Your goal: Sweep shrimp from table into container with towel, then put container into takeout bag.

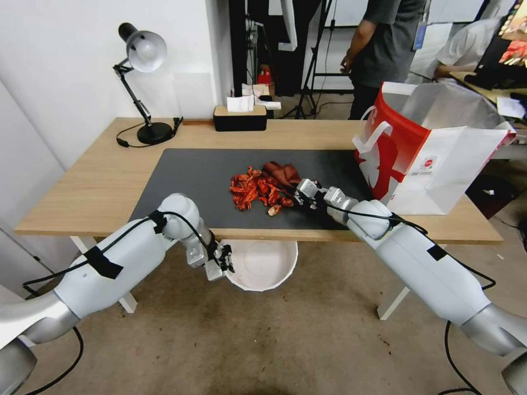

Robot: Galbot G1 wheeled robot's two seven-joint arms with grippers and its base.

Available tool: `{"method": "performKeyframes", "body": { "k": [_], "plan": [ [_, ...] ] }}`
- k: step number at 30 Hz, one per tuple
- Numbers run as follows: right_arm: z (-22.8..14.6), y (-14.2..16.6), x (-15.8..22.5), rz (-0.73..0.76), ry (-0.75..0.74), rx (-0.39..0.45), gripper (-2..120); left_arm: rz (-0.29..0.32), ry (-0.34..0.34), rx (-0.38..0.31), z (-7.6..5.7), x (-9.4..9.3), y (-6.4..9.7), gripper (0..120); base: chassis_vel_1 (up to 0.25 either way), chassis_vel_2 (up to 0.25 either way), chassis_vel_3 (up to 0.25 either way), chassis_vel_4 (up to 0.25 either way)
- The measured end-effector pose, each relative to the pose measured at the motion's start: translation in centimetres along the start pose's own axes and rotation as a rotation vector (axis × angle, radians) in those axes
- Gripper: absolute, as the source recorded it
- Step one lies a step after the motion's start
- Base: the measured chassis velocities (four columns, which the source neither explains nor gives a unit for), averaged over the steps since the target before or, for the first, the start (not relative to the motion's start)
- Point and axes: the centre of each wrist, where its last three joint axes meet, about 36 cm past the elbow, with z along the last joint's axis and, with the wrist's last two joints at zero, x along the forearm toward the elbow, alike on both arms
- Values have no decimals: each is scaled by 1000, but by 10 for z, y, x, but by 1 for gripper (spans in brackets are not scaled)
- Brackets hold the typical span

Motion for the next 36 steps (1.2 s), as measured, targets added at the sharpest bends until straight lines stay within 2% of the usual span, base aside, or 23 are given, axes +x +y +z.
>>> {"method": "performKeyframes", "body": {
  "k": [9, 36],
  "plan": [
    [-2, 6, 8, -15, -5, -3, 2, 7, -17, -10, -1, 0, 8, 0, 0, 0, 0, 0],
    [-16, 34, 38, -93, -41, -2, 2, 13, -17, 2, 8, 0, 7, 0, 0, 0, 0, 0]
  ]
}}
